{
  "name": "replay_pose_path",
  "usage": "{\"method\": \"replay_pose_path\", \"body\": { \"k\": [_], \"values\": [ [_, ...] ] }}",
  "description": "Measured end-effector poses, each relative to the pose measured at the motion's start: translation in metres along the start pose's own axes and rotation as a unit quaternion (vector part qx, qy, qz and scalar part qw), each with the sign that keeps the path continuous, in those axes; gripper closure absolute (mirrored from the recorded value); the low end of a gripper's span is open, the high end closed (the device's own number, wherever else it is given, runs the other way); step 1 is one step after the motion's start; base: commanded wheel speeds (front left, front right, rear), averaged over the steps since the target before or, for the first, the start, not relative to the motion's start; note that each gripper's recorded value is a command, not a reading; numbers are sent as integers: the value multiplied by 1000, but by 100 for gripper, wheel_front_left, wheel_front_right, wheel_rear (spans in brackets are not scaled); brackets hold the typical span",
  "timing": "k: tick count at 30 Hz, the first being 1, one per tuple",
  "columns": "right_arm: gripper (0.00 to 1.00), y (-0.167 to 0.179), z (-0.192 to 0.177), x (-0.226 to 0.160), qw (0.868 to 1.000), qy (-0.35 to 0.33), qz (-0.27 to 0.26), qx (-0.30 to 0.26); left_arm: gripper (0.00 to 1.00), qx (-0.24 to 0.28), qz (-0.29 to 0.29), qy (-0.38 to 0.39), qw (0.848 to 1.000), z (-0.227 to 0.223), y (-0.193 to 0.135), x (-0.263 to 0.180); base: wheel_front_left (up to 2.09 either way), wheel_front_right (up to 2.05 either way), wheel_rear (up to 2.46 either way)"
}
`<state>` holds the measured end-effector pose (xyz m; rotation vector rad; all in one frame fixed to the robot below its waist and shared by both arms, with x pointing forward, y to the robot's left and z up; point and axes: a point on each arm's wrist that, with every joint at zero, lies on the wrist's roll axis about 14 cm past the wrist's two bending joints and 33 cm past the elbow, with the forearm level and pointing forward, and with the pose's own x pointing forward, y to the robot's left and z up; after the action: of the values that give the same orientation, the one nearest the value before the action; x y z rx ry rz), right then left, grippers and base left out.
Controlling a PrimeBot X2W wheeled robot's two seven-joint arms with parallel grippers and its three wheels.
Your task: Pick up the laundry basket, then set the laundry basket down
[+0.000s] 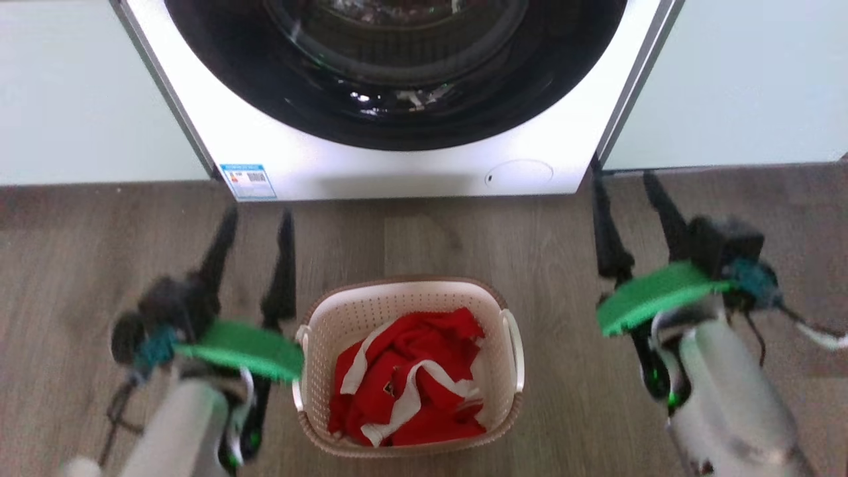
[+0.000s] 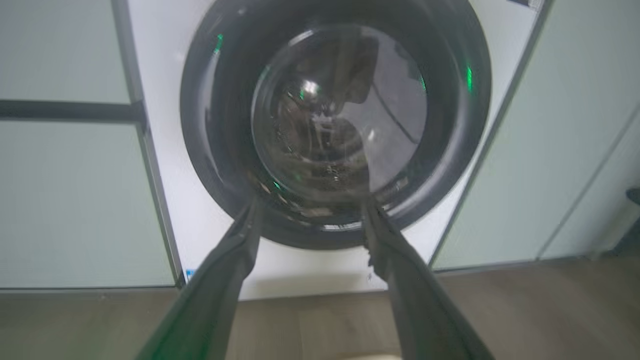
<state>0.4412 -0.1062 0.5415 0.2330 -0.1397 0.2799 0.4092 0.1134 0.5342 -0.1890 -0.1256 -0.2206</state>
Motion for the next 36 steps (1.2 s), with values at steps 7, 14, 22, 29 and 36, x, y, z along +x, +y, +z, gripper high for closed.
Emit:
{"method": "replay_pose_path", "body": {
  "k": [7, 14, 22, 29, 36],
  "values": [
    [0, -8, -11, -33, 1000, 16, -26, 4, 0, 0, 11, 30, 1000, -20, -2, -35, 0, 0, 0],
    [0, -9, -21, -58, 999, 30, -37, 7, 0, 0, 35, 25, 999, -17, 5, -57, 0, 0, 0],
    [0, 0, -25, -69, 999, 36, -32, 12, 0, 1, 48, 24, 999, -16, 14, -72, 0, 0, 0],
    [0, 0, -23, -68, 999, 33, -31, 12, 0, 2, 43, 26, 999, -17, 15, -72, 0, 0, 0],
    [0, -3, -23, -68, 999, 33, -35, 13, 0, 0, 41, 29, 999, -20, 14, -71, 0, 0, 0]
  ]
}}
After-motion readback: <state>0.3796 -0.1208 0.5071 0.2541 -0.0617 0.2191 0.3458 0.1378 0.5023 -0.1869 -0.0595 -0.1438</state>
